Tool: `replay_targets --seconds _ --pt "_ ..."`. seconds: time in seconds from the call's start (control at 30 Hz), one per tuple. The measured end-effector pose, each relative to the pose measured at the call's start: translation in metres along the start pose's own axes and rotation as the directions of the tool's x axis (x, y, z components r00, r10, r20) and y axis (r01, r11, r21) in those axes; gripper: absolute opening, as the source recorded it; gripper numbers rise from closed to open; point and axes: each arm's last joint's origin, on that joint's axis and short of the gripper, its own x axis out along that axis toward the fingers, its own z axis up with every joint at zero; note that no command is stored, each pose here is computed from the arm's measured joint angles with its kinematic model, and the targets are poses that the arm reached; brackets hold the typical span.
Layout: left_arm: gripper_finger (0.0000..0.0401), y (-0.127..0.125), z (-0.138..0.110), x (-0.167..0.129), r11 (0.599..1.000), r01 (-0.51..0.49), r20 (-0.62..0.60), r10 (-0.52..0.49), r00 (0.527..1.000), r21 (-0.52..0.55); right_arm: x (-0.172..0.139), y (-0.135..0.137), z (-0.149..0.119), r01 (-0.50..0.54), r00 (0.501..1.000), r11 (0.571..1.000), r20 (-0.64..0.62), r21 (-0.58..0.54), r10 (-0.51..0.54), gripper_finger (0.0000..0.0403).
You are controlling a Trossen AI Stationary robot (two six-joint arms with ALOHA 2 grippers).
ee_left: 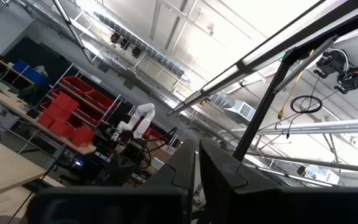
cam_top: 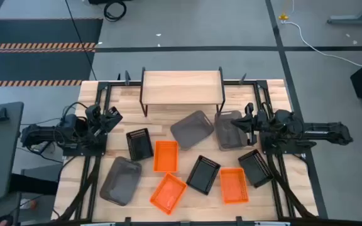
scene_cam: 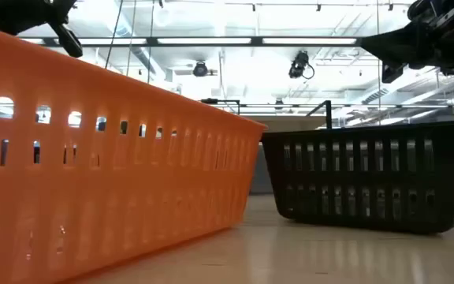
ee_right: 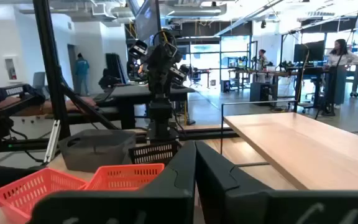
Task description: Stack baskets on shelf by color
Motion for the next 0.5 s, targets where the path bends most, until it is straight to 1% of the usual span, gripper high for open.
replay_targets --seconds 0.23,0.5 --pt "0.0036 0.0000 0.0000 0.0000 1.000 0.000 0.000 0.000 1.000 0.000 0.0000 0.0000 0.0000 0.000 1.000 1.000 0.000 0.000 0.000 0.0016" --pt "0.0028 0.0000 -0.0001 0.0000 1.000 0.000 0.000 0.000 1.000 0.000 0.0000 0.0000 0.0000 0.000 1.000 1.000 0.000 0.000 0.000 0.0016"
